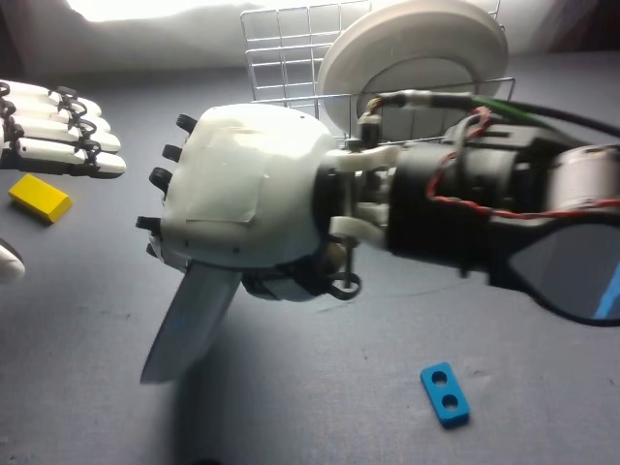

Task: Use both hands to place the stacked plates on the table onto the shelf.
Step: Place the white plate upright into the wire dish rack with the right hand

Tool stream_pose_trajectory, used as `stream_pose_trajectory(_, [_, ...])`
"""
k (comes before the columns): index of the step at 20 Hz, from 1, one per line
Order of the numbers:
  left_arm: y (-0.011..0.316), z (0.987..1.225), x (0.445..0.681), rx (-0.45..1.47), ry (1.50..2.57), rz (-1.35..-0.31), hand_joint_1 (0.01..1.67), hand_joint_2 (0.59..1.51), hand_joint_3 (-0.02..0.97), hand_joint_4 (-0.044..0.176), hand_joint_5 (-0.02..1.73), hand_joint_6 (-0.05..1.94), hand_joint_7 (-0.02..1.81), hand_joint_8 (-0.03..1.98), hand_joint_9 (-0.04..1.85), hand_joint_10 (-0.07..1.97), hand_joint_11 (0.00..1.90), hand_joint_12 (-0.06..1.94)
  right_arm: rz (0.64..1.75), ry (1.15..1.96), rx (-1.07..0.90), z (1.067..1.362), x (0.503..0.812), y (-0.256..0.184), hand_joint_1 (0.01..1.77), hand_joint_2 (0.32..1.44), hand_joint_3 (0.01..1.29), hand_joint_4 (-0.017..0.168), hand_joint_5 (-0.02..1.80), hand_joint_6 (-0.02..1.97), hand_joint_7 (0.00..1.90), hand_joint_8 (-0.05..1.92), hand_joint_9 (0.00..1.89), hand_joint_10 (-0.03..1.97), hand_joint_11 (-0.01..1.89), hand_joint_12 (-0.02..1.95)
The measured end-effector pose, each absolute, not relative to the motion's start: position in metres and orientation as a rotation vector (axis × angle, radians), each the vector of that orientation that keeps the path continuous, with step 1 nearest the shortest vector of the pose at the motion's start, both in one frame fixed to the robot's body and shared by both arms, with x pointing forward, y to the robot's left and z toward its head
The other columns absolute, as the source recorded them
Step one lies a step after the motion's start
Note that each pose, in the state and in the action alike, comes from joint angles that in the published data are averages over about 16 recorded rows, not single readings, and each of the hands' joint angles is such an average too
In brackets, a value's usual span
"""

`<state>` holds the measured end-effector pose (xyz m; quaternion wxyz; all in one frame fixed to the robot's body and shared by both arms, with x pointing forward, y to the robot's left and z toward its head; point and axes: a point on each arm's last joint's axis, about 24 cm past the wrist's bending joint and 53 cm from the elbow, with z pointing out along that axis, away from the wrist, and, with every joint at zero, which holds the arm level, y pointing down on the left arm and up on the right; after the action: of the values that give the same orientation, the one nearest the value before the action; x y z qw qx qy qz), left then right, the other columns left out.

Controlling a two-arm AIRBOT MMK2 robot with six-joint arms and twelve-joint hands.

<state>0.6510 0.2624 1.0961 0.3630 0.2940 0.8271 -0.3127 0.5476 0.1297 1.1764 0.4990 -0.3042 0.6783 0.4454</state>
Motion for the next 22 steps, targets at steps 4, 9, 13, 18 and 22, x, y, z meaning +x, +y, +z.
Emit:
stream_pose_trajectory(4, [0.262, 1.096, 0.650, 0.759, 2.130, -0.807, 0.02, 1.061, 0.019, -0.003, 0.04, 0.01, 0.02, 0.00, 0.02, 0.01, 0.02, 0.01, 1.122, 1.668, -0.675, 1.205, 0.548, 0.114, 1.32, 0.96, 0.01, 0.002, 0.99, 0.89, 1.10, 0.76, 1.04, 0.91, 0.87, 1.20])
stream_pose_trajectory(9, [0.262, 1.095, 0.650, 0.760, 2.132, -0.808, 0.02, 1.064, 0.019, -0.003, 0.04, 0.01, 0.03, 0.00, 0.02, 0.01, 0.02, 0.01, 1.194, 1.709, -0.558, 1.238, 0.554, 0.097, 1.32, 0.97, 0.01, 0.001, 0.99, 0.87, 1.10, 0.73, 1.05, 0.96, 0.89, 1.20])
stream_pose_trajectory(13, [0.263, 1.094, 0.649, 0.760, 2.136, -0.807, 0.02, 1.066, 0.020, -0.003, 0.03, 0.01, 0.02, 0.00, 0.02, 0.01, 0.02, 0.01, 1.252, 1.718, -0.450, 1.261, 0.564, 0.085, 1.34, 0.97, 0.01, -0.001, 0.99, 0.84, 1.11, 0.71, 1.04, 1.04, 0.91, 1.19])
stream_pose_trajectory(18, [0.264, 1.092, 0.648, 0.761, 2.144, -0.805, 0.02, 1.069, 0.020, -0.003, 0.03, 0.01, 0.02, 0.00, 0.02, 0.01, 0.02, 0.01, 1.311, 1.686, -0.335, 1.286, 0.579, 0.073, 1.34, 0.96, 0.01, -0.002, 1.00, 0.78, 1.12, 0.70, 1.07, 0.99, 0.93, 1.19])
stream_pose_trajectory(22, [0.265, 1.090, 0.647, 0.762, 2.150, -0.803, 0.02, 1.071, 0.020, -0.003, 0.02, 0.01, 0.02, 0.00, 0.01, 0.01, 0.02, 0.01, 1.346, 1.655, -0.270, 1.299, 0.588, 0.066, 1.35, 0.96, 0.01, -0.003, 1.00, 0.77, 1.13, 0.70, 1.08, 0.99, 0.94, 1.17])
